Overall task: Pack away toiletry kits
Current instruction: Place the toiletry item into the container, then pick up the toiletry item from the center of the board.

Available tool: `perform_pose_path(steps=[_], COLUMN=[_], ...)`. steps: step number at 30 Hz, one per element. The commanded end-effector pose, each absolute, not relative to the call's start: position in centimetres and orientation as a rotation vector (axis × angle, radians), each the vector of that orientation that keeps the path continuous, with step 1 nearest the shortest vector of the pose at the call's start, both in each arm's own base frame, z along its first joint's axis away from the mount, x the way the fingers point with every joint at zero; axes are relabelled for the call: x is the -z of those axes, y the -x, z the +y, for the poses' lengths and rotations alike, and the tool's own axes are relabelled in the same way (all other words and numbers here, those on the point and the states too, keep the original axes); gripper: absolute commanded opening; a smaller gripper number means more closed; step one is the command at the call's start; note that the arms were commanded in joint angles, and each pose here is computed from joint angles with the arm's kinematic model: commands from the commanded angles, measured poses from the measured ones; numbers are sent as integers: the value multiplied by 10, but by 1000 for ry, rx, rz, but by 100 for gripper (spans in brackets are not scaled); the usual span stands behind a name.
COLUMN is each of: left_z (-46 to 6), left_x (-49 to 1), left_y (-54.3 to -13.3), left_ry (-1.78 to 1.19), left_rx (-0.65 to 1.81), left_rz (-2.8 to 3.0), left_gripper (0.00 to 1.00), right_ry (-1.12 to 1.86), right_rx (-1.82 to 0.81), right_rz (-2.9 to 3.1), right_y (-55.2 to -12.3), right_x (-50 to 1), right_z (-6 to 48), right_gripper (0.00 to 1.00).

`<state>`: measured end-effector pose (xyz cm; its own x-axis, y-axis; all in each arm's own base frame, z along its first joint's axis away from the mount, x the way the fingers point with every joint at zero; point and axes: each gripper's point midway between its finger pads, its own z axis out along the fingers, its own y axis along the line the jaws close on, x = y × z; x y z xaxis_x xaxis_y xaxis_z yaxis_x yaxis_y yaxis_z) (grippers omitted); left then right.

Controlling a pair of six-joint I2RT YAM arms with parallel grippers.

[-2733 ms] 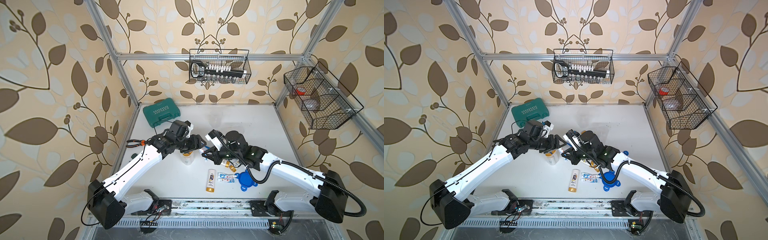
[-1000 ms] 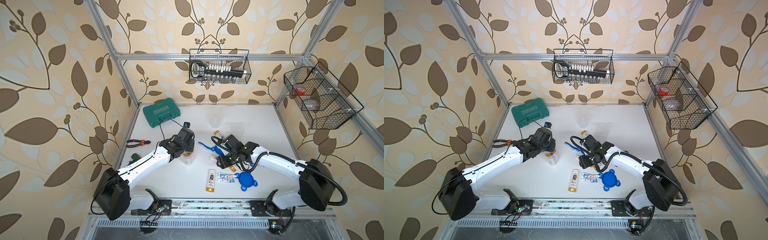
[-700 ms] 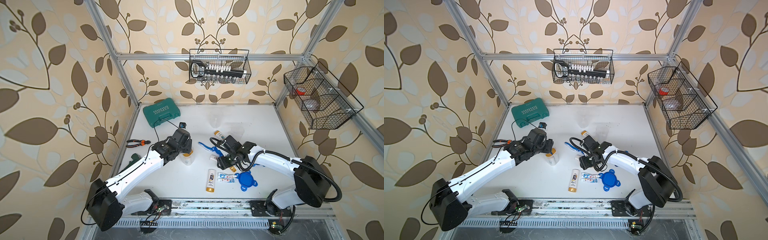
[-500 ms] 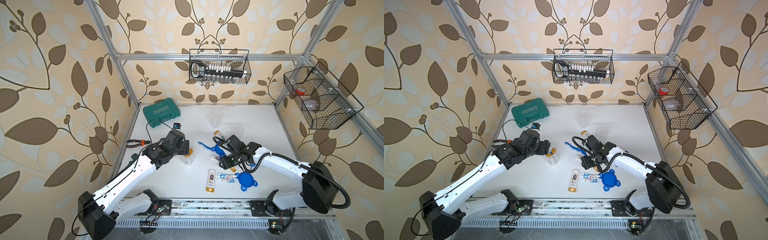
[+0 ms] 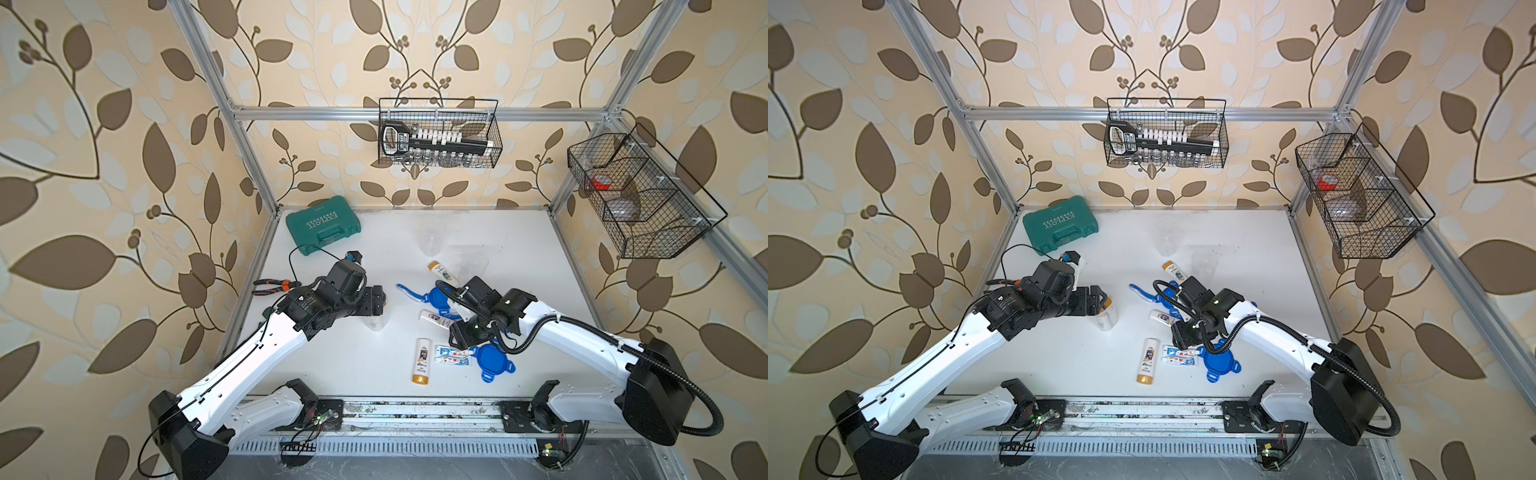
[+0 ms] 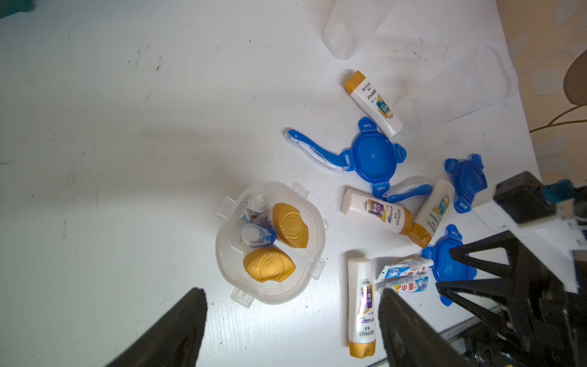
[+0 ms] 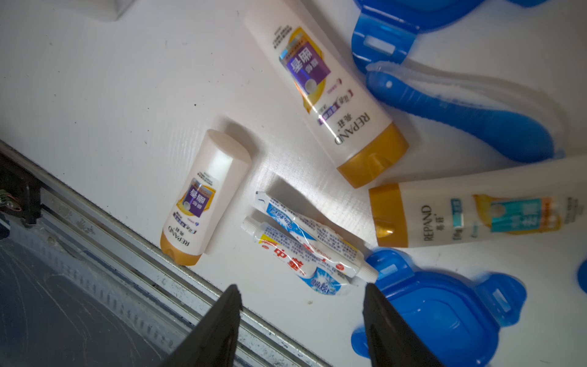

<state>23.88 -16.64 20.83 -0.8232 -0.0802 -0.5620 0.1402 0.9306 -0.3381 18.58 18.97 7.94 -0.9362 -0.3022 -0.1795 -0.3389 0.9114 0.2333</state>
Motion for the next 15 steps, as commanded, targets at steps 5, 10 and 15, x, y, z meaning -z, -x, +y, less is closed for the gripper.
perform_pose_path(steps=[5, 10, 15], left_z=[-172, -170, -171], left_x=[-228, -231, -226], left_y=[-232, -226, -224], left_ry=[-52, -36, 4], left_rx=[578, 593, 621], left_rz=[2444, 2457, 2488], left_gripper=[90, 99, 99], right_ry=[535, 570, 605], right_rx=[-355, -408, -359], right_rz=[2845, 2797, 2801], right_y=[-241, -265, -305], right_x=[-93, -93, -80], right_z=[223, 248, 265], right_gripper=[61, 61, 61])
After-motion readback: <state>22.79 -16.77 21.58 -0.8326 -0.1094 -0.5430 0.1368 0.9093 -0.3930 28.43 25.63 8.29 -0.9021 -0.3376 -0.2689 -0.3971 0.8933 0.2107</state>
